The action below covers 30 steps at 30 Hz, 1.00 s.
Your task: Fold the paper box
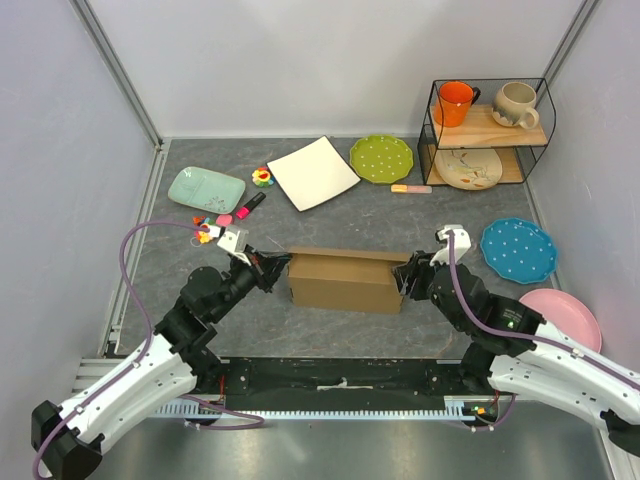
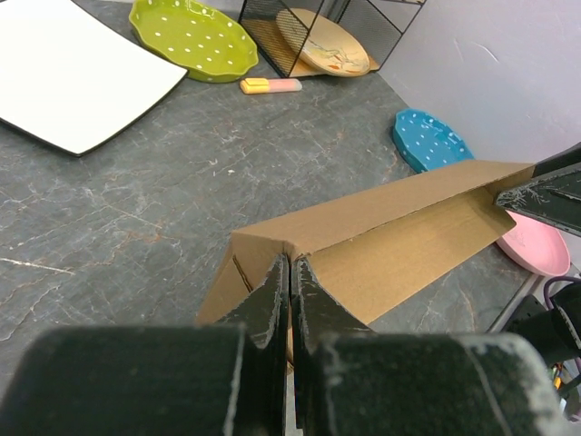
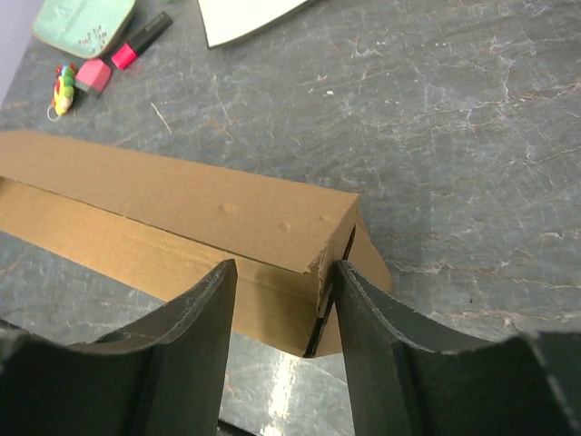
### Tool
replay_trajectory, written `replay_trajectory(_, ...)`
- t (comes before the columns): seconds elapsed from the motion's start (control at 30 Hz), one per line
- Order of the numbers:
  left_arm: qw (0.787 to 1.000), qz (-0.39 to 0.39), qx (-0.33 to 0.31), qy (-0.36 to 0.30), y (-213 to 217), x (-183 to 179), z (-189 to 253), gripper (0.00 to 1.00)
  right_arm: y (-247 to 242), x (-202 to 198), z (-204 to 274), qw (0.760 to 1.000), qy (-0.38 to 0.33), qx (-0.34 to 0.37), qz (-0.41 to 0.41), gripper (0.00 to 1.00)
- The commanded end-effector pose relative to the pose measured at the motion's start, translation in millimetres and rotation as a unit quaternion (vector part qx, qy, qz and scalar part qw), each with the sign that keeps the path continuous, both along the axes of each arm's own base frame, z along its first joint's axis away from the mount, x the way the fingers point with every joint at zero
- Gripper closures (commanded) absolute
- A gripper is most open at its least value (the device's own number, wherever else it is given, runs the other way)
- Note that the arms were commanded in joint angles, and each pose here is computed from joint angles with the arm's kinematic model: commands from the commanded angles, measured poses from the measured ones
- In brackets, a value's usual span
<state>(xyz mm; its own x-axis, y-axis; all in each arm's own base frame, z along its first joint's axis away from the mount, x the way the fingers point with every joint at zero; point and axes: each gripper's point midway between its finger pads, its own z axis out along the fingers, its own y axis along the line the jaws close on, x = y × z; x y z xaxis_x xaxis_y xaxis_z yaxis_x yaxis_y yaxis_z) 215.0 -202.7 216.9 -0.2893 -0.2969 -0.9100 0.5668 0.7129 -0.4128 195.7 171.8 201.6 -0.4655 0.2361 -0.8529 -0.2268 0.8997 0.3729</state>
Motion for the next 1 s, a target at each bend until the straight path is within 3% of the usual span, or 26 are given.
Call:
replay_trajectory(0.0,0.996,-0.064,0.028,0.057,-16.4,-21.8,-27.7,0.98,-0.4,-14.8,8.4,0.999,0.015,-0.024,0.039,0.46)
replay_trajectory(0.3,0.996,-0.060,0.033,0.055,-16.6,-19.1,-26.4,0.98,-14.3,-12.8,38.0,0.999,-0.021,-0.021,0.026,0.42)
replay_trajectory(0.47,0.997,-0.055,0.031,0.054,-16.0,-17.1,-24.6,0.98,-25.0,-12.7,30.8,0.999,-0.013,-0.040,0.007,0.39)
replay_trajectory(0.7,0.997,-0.050,0.030,0.047,-14.8,-15.3,-20.1,0.98,-38.1,-14.5,59.0,0.998,-0.050,0.018,-0.016,0.22)
replay_trajectory(0.97,0.997,-0.048,0.031,0.046,-14.6,-14.6,-20.3,0.98,-21.6,-10.0,96.4,0.994,-0.097,0.045,0.015,0.21)
